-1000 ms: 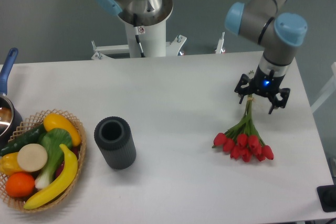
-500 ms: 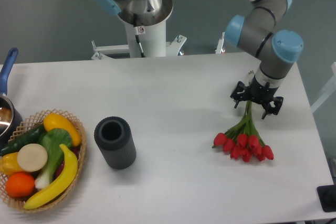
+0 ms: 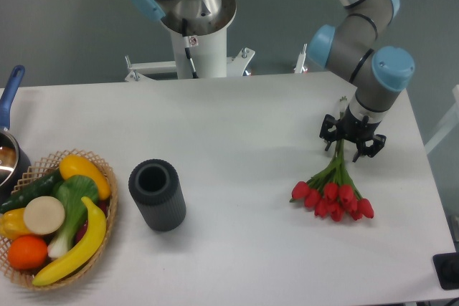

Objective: Pick up the flowers from the table
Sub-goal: 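Close the gripper around the green tulip stems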

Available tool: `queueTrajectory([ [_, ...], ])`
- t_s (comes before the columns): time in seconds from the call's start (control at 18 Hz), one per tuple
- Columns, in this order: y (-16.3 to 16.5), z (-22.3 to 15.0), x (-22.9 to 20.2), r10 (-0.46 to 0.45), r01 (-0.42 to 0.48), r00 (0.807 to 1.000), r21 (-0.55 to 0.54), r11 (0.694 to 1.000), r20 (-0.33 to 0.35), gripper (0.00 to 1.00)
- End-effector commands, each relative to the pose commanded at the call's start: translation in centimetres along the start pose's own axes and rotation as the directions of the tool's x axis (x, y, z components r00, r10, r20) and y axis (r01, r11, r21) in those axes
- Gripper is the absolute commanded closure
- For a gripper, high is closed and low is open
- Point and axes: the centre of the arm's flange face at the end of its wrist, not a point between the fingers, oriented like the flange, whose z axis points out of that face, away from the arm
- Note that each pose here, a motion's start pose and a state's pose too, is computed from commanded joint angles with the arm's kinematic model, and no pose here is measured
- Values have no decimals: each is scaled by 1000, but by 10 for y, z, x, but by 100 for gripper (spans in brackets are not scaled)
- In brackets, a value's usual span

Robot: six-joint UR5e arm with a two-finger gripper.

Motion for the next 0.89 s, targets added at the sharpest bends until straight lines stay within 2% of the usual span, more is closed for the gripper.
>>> queueTrajectory([
  [0.22, 1, -3, 0, -1, 1, 1000, 0, 1000, 2, 65],
  [0.33, 0, -3, 0, -2, 2, 1000, 1, 1000, -3, 67],
  [0.89, -6, -36, -2, 6, -7, 999, 21, 1000, 45, 73],
])
